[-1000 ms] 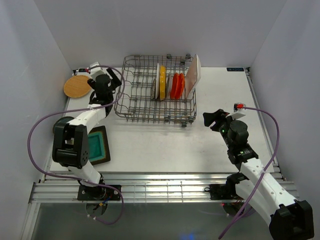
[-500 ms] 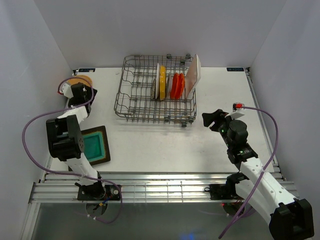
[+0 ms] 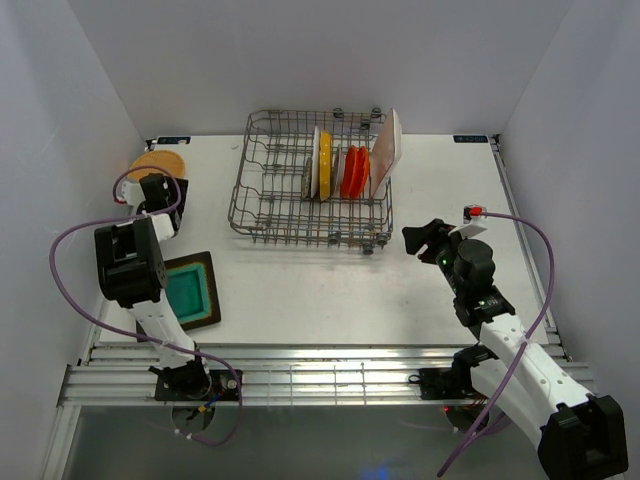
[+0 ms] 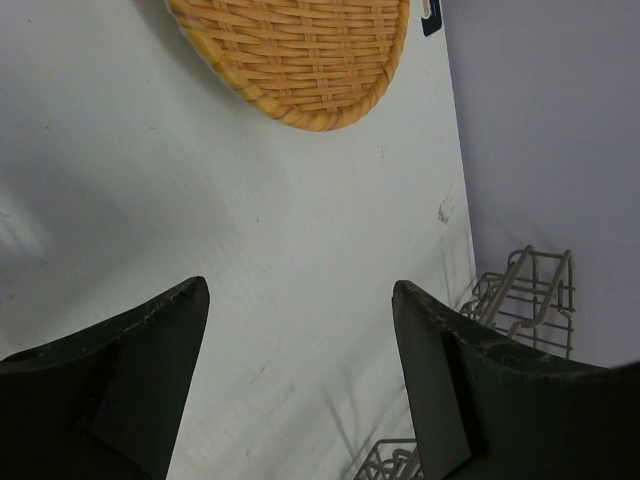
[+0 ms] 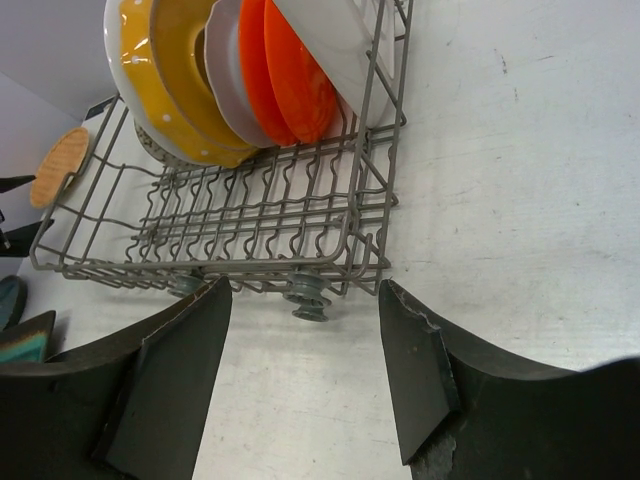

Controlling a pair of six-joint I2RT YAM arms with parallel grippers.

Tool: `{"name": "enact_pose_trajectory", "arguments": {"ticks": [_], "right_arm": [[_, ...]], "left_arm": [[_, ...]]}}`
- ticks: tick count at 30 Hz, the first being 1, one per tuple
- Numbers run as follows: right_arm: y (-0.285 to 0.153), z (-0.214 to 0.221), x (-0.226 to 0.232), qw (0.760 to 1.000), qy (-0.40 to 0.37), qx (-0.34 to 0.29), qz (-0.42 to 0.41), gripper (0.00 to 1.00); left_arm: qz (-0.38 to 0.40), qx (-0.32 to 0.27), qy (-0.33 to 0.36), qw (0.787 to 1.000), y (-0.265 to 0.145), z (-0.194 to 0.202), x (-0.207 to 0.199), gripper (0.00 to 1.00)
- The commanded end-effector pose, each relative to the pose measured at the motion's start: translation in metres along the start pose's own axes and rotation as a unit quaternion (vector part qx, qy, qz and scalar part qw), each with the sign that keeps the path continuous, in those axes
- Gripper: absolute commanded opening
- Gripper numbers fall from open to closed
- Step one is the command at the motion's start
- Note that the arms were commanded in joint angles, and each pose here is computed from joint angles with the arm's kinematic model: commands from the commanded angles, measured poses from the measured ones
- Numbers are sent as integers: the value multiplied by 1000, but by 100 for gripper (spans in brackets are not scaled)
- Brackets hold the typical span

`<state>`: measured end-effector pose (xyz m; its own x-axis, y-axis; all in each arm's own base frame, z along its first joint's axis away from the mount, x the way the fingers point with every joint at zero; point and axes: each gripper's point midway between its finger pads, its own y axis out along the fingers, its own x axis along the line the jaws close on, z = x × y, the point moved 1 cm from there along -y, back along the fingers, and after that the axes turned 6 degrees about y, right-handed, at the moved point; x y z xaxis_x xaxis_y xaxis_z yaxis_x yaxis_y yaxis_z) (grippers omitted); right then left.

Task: Load the plates into the dish rack
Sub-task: Pick up the plate from the corner of the board.

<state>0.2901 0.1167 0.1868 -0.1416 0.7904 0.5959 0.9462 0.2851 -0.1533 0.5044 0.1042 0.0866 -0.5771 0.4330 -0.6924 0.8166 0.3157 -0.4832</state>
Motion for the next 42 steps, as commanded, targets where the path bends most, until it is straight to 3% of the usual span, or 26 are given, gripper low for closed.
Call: {"name": "enact_pose_trajectory", "arguments": {"ticks": [1, 17, 35, 38, 42], "right_arm": [[0, -21, 18, 999, 1, -34, -30, 67], [-7, -12, 17, 996, 32, -50, -59, 64], [-11, -9, 24, 995, 49, -46, -79, 63], [-11, -11, 21, 995, 46, -52, -71, 63], [-11, -12, 20, 995, 45, -55, -69, 63]], "left_arm": [[22, -27, -46, 998, 11, -15, -8, 83], [-6, -85, -123, 989, 50, -24, 33, 80], [-18, -108, -164, 980, 106, -20, 46, 71], [-17, -113, -163, 980, 113, -21, 46, 68], [-10, -104, -167, 980, 122, -17, 44, 54]]}}
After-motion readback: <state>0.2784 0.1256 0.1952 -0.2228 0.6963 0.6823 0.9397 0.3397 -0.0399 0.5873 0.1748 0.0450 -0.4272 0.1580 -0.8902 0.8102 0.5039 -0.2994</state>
